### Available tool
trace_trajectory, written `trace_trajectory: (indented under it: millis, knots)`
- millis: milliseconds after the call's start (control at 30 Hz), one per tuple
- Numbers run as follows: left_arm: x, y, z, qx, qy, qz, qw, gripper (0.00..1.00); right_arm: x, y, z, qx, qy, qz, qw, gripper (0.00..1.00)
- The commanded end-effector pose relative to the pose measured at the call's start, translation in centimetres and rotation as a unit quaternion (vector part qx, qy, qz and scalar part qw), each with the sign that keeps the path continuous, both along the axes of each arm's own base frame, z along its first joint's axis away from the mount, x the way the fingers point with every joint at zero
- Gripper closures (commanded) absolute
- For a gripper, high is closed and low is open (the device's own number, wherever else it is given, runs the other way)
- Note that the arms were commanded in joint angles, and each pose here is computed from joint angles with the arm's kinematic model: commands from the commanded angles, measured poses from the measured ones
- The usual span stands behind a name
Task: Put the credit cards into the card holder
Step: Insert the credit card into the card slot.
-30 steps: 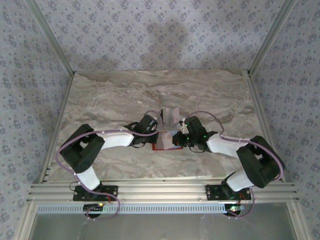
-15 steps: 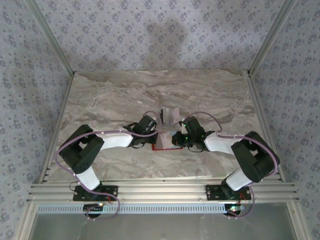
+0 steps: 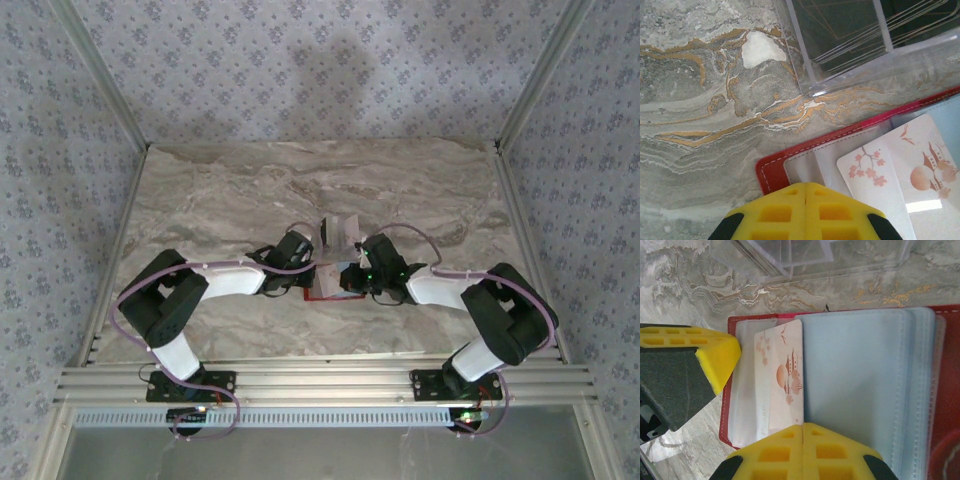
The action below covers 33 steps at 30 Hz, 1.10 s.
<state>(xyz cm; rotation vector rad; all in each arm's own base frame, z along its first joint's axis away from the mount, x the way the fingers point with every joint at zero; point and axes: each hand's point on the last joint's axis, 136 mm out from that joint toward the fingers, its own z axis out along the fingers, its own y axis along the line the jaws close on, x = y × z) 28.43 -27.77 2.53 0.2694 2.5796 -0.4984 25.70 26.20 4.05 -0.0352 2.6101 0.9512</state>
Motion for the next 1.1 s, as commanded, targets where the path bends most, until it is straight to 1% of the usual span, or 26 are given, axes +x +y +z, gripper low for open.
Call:
trace_trajectory:
  millis: [0, 300, 433, 633, 733, 833, 1067]
  knots:
    - [-1.3, 1.6, -1.6, 0.023, 0.030, 0.007, 0.999, 0.95, 0.5, 1.1, 0.5, 0.003, -0.008, 0.001, 1.000, 1.00]
    - [-1.4, 0.9, -1.5, 0.009, 0.034, 0.002, 0.999, 0.95, 0.2, 3.5, 0.6, 0.005, -0.019, 0.024, 1.000, 1.00]
    - [-1.7, 0.9, -0.9, -0.003, 0.032, 0.003, 0.999, 0.95, 0.3, 3.5, 0.1, 0.000, -0.014, 0.020, 1.000, 1.00]
    - [-2.1, 1.0, 0.9, -0.048, 0.028, 0.008, 0.998, 0.87, 0.4, 3.1, -0.1, -0.005, -0.012, 0.018, 1.000, 1.00]
    - [-2.4, 1.5, 1.1, -0.054, 0.026, 0.014, 0.998, 0.86, 0.4, 3.0, -0.1, -0.006, -0.012, 0.019, 1.000, 1.00]
    - [-2.7, 1.9, 1.3, -0.058, 0.024, 0.018, 0.998, 0.87, 0.4, 3.0, -0.1, -0.007, -0.012, 0.021, 1.000, 1.00]
    - [-3.2, 2.6, 1.2, -0.058, 0.022, 0.024, 0.998, 0.96, 0.4, 3.4, -0.2, -0.004, -0.008, 0.028, 1.000, 1.00]
